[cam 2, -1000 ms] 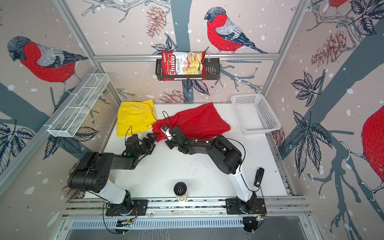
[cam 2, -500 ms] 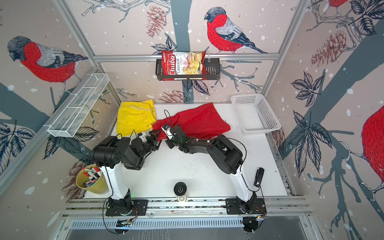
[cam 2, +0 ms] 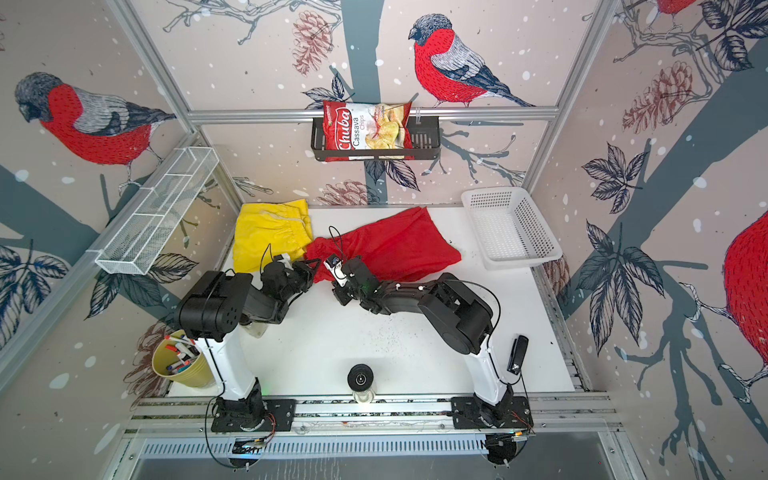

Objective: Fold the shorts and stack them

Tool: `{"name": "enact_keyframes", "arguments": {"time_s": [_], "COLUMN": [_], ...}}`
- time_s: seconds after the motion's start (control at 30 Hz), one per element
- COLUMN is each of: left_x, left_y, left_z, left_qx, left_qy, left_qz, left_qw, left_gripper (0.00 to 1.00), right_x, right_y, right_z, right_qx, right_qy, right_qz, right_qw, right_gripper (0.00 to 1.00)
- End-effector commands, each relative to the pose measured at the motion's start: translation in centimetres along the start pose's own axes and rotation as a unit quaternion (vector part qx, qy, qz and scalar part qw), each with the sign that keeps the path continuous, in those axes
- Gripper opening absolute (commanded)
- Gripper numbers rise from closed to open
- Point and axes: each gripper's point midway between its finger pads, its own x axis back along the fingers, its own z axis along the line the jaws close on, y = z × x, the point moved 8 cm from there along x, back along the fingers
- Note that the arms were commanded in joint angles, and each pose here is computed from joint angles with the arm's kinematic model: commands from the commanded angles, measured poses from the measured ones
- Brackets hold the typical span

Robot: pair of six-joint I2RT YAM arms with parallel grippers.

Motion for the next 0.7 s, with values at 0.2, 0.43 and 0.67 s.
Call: {"name": "enact_keyframes", "arguments": {"time_s": [0.2,0.43,0.67], "left_x": [1.2,3.3,5.3], "left_y": [2.0,3.2,3.7], "left_z": [-2.0,-6.4,-9.9], "left_qx": [-0.12,-0.217,-0.268], "left_qy": [0.101,0.161,0.186], "left_qz": [0.018,0.024,0.022], "left_qw": [0.987,0.962,0.945], "left_gripper": [0.0,0.0,0.0], "right_x": [5.9,7.9,1.9], "right_y": [1.3,2.1,-0.3], "right_z": [-0.3,-8.5,-9.2], "right_qx": [-0.029,-0.157,-0.205], "right_qy": [-0.04,-0.104,-0.078], "right_qz": [-0.051,-0.061,0.0], "right_qw": [0.997,0.98,0.976], "right_gripper": [0.91,0.29,0.01]}}
